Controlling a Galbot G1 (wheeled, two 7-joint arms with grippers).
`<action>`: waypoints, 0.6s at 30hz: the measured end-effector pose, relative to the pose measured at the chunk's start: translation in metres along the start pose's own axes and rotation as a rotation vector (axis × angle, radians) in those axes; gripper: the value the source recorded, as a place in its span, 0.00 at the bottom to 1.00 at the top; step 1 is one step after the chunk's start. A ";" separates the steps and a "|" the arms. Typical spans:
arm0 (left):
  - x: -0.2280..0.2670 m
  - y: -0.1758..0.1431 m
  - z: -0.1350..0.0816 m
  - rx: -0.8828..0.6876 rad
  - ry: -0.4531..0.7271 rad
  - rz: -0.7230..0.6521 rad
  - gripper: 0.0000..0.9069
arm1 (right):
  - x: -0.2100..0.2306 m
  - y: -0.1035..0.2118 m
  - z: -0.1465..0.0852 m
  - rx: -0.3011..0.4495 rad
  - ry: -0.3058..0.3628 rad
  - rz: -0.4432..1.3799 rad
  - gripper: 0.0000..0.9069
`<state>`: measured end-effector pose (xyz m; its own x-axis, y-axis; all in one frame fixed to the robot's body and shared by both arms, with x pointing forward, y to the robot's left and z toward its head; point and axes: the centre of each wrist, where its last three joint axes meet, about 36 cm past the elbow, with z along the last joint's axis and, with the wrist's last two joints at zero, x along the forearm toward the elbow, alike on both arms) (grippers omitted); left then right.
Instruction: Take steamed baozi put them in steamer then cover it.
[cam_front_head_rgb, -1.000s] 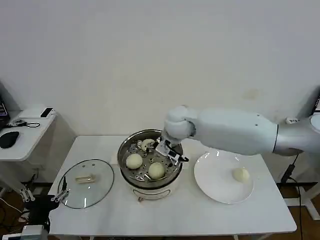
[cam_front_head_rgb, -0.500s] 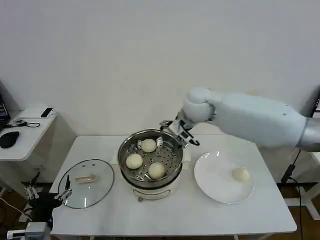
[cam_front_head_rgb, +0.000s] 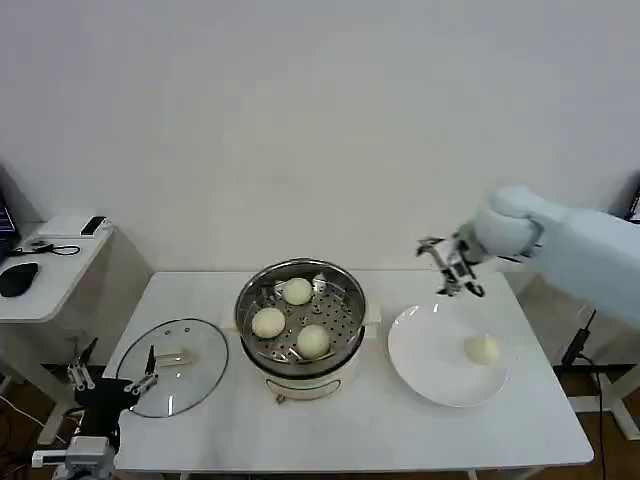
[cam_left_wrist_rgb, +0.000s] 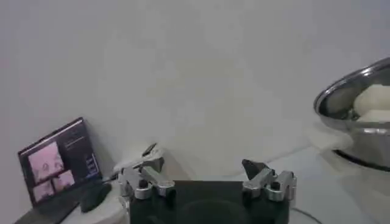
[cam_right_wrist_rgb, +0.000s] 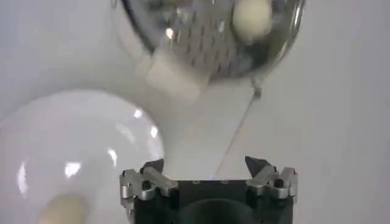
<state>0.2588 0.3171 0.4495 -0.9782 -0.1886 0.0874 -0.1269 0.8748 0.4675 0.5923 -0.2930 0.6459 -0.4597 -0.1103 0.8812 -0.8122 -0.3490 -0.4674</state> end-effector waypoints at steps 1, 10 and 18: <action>0.000 -0.001 0.000 0.000 0.000 0.003 1.00 | -0.001 0.006 0.008 -0.021 0.010 -0.004 1.00; 0.001 -0.005 0.003 -0.005 0.008 0.020 1.00 | -0.034 0.060 0.058 -0.175 0.072 -0.068 1.00; 0.001 -0.008 0.003 -0.010 0.013 0.027 1.00 | -0.067 0.096 0.086 -0.299 0.104 -0.130 1.00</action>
<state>0.2578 0.3115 0.4432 -0.9790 -0.1709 0.1111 -0.0990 0.8749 0.4741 0.5757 -0.3995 0.5483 -0.3673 0.0179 0.9299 -0.9286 -0.0642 -0.3655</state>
